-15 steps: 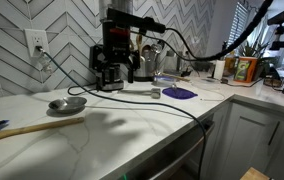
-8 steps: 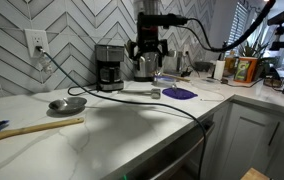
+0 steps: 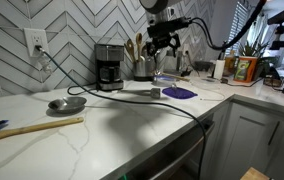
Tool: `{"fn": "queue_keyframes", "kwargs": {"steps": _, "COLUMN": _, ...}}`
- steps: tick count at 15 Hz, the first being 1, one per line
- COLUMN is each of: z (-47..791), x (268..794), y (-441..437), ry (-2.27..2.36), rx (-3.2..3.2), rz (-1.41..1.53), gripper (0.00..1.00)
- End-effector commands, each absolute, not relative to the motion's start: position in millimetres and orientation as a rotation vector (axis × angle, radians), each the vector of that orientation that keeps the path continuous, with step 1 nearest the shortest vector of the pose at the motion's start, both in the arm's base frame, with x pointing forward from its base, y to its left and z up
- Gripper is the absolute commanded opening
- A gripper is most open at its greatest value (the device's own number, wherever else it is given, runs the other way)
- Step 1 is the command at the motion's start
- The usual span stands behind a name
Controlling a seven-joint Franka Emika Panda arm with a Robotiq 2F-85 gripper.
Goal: Pick up the metallic cooking spoon from the blue lid and put it in the utensil holding bucket
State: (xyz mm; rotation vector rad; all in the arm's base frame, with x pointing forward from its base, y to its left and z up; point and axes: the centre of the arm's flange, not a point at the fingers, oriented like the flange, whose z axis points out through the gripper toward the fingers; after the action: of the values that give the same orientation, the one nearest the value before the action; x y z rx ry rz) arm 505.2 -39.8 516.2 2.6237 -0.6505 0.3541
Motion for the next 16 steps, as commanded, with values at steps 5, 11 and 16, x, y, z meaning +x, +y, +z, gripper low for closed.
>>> {"fn": "queue_keyframes", "kwargs": {"steps": 5, "z": 505, "x": 533, "y": -70, "ry": -0.722, "rx": 2.462, "rz": 0.420, "gripper": 1.00}}
{"fn": "queue_keyframes", "kwargs": {"steps": 11, "z": 506, "x": 533, "y": -65, "ry": -0.711, "rx": 2.467, "rz": 0.427, "gripper": 1.00}}
{"fn": "queue_keyframes", "kwargs": {"steps": 16, "z": 500, "x": 569, "y": -97, "ry": -0.809, "rx": 2.497, "rz": 0.565, "gripper": 1.00}}
